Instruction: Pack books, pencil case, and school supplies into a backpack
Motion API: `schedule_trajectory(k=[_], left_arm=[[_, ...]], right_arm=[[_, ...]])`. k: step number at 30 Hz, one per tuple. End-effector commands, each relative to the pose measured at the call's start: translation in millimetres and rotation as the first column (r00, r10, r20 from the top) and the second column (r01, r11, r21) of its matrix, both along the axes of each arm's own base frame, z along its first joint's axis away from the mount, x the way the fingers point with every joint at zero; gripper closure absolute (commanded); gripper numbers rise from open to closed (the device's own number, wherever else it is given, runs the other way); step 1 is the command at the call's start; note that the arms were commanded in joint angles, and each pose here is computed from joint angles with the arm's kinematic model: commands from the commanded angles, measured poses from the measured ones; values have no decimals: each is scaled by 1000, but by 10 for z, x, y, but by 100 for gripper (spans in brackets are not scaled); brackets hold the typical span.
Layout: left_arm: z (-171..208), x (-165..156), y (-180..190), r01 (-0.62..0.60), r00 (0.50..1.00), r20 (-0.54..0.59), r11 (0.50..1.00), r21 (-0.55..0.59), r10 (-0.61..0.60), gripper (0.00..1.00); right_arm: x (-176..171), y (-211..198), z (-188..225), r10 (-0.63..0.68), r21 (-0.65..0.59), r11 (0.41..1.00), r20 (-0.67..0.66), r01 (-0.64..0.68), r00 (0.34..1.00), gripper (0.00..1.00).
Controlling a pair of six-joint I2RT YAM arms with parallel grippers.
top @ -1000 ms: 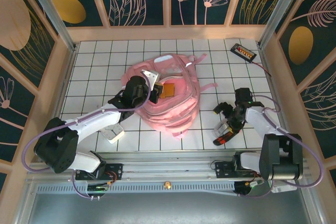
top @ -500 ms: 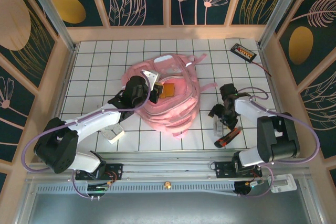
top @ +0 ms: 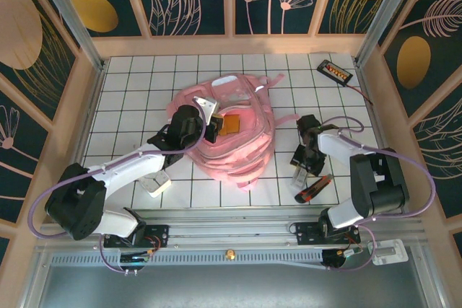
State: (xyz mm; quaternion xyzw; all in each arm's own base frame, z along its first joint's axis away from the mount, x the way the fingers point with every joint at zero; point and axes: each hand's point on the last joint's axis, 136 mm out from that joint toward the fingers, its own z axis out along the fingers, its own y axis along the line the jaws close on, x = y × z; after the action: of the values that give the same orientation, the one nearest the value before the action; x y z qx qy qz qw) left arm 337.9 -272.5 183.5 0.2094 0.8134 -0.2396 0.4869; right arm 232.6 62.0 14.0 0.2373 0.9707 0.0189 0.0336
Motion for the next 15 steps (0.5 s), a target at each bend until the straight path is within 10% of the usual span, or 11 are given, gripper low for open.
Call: schedule_trajectory(k=[1,15], left_arm=[[360,2,-35,6,997,73,996,-84,0,100],[559,7,-79,17,997,81,991,-130,-7,100]], right_arm=[[450,199,223,22,66,997,174,-34,985,46],[730,622,1567,-75,379,919,428,-103,901,47]])
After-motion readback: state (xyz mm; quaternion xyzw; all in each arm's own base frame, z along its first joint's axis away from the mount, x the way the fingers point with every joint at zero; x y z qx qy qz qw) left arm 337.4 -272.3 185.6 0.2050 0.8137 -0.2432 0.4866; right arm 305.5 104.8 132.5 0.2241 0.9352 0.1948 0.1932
